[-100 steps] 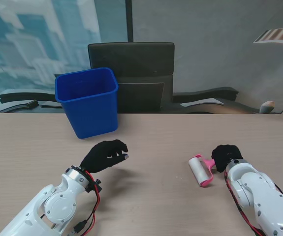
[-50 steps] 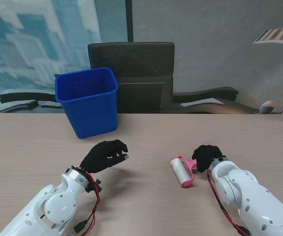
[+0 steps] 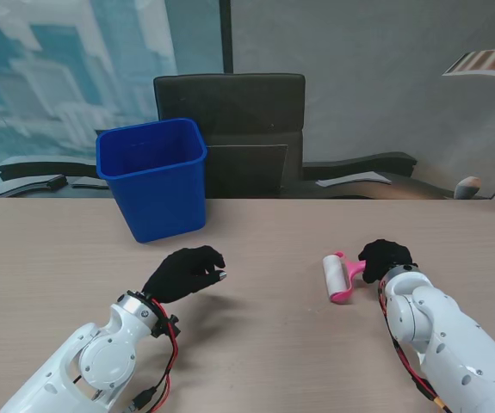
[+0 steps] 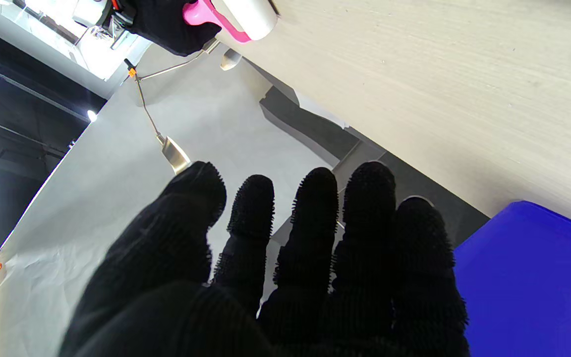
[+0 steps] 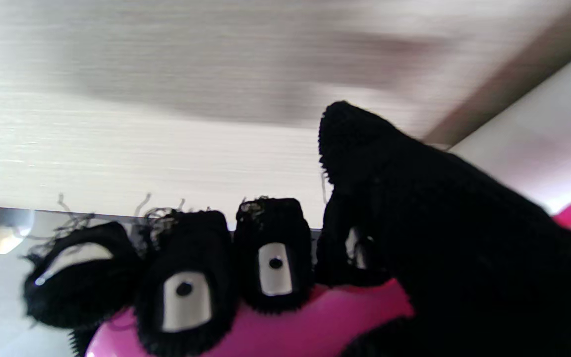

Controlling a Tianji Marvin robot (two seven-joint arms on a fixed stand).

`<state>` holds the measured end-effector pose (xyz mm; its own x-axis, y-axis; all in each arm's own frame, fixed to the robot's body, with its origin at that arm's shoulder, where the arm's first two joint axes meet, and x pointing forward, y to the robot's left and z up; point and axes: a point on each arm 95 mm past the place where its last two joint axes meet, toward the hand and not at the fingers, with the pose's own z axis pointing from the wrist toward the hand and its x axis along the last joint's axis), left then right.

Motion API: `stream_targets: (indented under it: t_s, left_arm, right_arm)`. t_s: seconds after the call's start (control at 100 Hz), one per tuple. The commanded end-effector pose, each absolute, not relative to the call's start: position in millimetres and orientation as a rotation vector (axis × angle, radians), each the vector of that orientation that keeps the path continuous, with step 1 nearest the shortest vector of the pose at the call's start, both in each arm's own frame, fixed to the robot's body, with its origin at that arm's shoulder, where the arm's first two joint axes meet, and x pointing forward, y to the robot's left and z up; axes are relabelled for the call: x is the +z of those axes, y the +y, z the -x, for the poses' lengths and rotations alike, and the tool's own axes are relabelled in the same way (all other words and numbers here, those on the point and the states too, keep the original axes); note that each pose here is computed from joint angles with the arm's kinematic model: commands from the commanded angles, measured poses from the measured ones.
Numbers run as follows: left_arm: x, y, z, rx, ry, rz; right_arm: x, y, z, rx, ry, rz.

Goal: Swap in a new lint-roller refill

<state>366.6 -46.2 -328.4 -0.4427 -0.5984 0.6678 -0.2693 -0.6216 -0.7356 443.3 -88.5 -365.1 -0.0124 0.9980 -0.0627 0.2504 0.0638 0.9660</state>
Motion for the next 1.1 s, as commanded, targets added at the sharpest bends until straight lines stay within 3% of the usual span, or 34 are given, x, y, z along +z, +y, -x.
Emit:
stream_targets:
  t_s: [0.0,0.71,1.09]
  left_arm:
    - [-328,-49,-366,-2.168,1.253,1.52]
    - [-329,-50,-366,-2.168,1.261,1.52]
    - [-325,-48,-363,-2.183,1.233,1.526]
  right_arm:
    - [-368,-97,-446,1.009,1.412,-1.355]
    - [-382,-112,-428,0.968,1.52,-1.424]
    - [-358,-115,-405,1.008,1.509,-1.351]
